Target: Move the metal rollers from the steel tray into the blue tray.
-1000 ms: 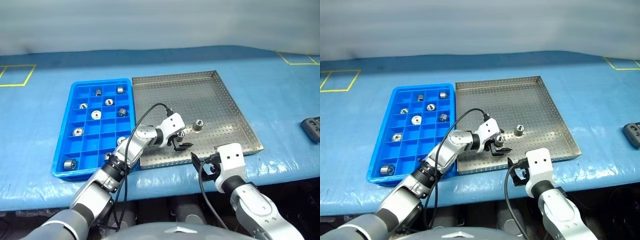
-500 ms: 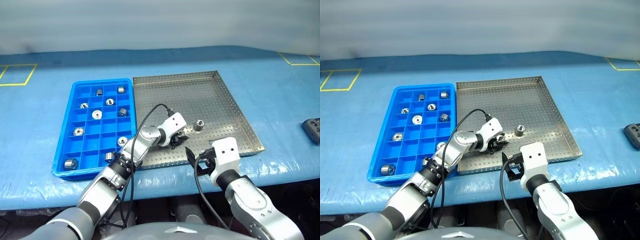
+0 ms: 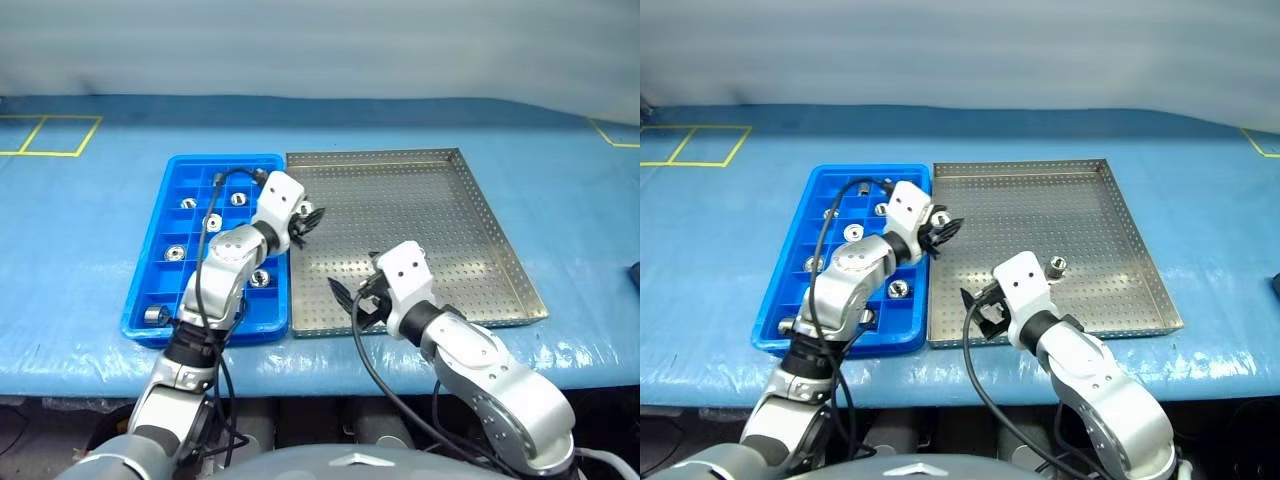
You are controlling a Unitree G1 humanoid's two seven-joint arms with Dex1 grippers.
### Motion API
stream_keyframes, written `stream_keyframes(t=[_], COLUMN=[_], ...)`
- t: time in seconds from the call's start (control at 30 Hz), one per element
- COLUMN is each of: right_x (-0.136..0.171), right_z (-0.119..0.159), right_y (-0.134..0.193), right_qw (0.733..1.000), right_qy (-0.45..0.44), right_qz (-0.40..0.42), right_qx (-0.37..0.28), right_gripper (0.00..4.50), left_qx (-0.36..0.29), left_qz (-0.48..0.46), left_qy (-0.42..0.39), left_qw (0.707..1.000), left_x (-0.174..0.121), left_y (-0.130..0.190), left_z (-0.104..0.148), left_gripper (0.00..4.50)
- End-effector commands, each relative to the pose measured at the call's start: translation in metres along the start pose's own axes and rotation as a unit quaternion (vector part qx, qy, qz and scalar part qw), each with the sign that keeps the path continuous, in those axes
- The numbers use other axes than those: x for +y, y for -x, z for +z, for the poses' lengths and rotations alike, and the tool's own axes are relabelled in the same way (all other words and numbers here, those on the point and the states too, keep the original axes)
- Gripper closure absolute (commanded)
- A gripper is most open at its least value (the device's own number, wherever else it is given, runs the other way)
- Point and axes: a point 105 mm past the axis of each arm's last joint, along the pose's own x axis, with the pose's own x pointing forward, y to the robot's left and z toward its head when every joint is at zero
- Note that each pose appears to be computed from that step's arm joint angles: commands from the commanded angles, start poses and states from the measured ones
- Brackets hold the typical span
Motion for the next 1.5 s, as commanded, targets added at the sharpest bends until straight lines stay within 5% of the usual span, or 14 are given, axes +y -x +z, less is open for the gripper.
stream_keyframes(t=[0.03, 0.53, 0.9, 1.17, 1.5], right_x=[0.009, 0.02, 0.021, 0.017, -0.039], right_z=[0.01, 0.008, 0.008, 0.009, 0.002], right_y=[-0.005, -0.017, -0.018, -0.015, -0.008], right_qw=[0.999, 0.995, 0.994, 0.996, 0.994], right_qy=[0.012, 0.018, 0.016, 0.012, -0.043], right_qz=[0.036, 0.096, 0.104, 0.086, -0.097], right_qx=[-0.019, -0.009, -0.009, -0.012, -0.019], right_gripper=[0.0, 0.0, 0.0, 0.0, 0.0], left_qx=[-0.027, 0.081, 0.117, 0.088, 0.0], left_qz=[0.066, 0.163, 0.168, 0.128, -0.04], left_qy=[-0.014, -0.025, 0.016, 0.036, -0.035], left_qw=[0.997, 0.983, 0.979, 0.987, 0.999], left_x=[0.019, 0.036, 0.033, 0.023, -0.026], left_y=[0.023, 0.088, 0.096, 0.082, 0.07], left_z=[0.017, -0.028, -0.048, -0.038, -0.009], left_gripper=[2.74, 2.74, 2.74, 0.14, 0.04])
